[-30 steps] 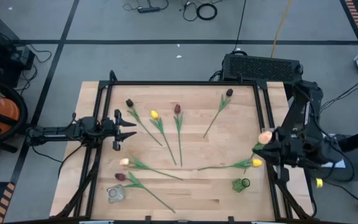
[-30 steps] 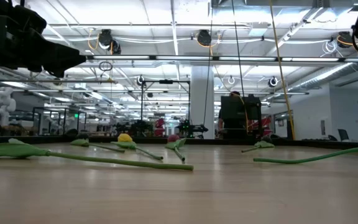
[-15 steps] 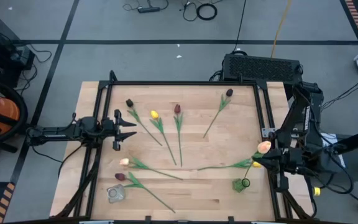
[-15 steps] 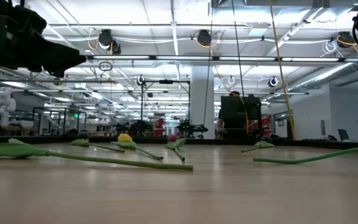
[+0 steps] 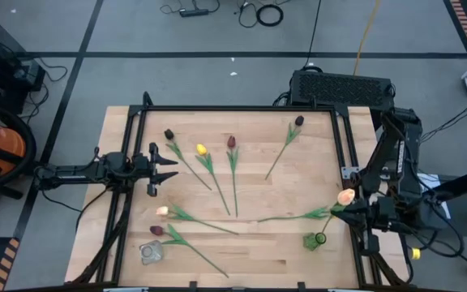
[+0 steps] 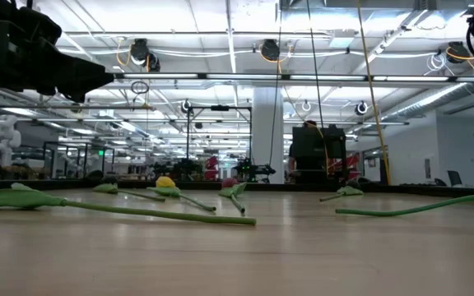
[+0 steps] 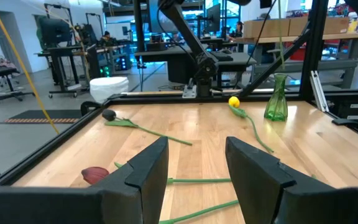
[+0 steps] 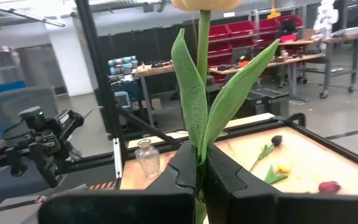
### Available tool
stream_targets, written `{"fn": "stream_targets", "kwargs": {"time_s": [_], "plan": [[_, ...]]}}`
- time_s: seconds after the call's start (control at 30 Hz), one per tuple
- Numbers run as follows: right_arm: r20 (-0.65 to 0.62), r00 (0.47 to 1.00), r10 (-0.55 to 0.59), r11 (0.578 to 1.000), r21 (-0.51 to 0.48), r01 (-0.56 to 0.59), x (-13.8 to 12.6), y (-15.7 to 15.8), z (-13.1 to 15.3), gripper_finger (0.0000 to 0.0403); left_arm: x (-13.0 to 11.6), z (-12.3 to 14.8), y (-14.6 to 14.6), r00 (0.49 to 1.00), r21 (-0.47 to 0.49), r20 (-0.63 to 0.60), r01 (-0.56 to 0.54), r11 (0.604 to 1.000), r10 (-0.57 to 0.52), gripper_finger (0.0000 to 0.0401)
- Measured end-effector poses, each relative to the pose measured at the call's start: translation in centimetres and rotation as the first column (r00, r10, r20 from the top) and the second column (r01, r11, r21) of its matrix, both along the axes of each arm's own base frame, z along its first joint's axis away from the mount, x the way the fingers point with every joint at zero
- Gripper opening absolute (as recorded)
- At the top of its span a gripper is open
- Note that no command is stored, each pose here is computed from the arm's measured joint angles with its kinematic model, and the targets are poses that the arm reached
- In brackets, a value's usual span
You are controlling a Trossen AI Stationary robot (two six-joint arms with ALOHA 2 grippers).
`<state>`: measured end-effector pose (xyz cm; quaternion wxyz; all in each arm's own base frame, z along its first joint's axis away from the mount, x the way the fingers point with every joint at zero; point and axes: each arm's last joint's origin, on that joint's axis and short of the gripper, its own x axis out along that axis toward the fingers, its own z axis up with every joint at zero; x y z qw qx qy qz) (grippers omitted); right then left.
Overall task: Sort flowers into vase by color
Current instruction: Put the top pink tulip into the green vase
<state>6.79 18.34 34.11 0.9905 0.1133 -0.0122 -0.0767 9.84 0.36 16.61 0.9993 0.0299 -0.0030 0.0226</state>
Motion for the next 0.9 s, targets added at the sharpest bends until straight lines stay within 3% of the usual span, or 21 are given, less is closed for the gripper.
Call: {"fn": "stream_targets", "kwargs": {"time_s": [0.9], "plan": [[-0.042,0.999,-0.026,0.974,-0.226,0.016,0.1,4.1,-4.1,0.0,0.0,0.0,0.0,1.0,0.0,0.0,0.0,1.0,0.0,0.0168]]}}
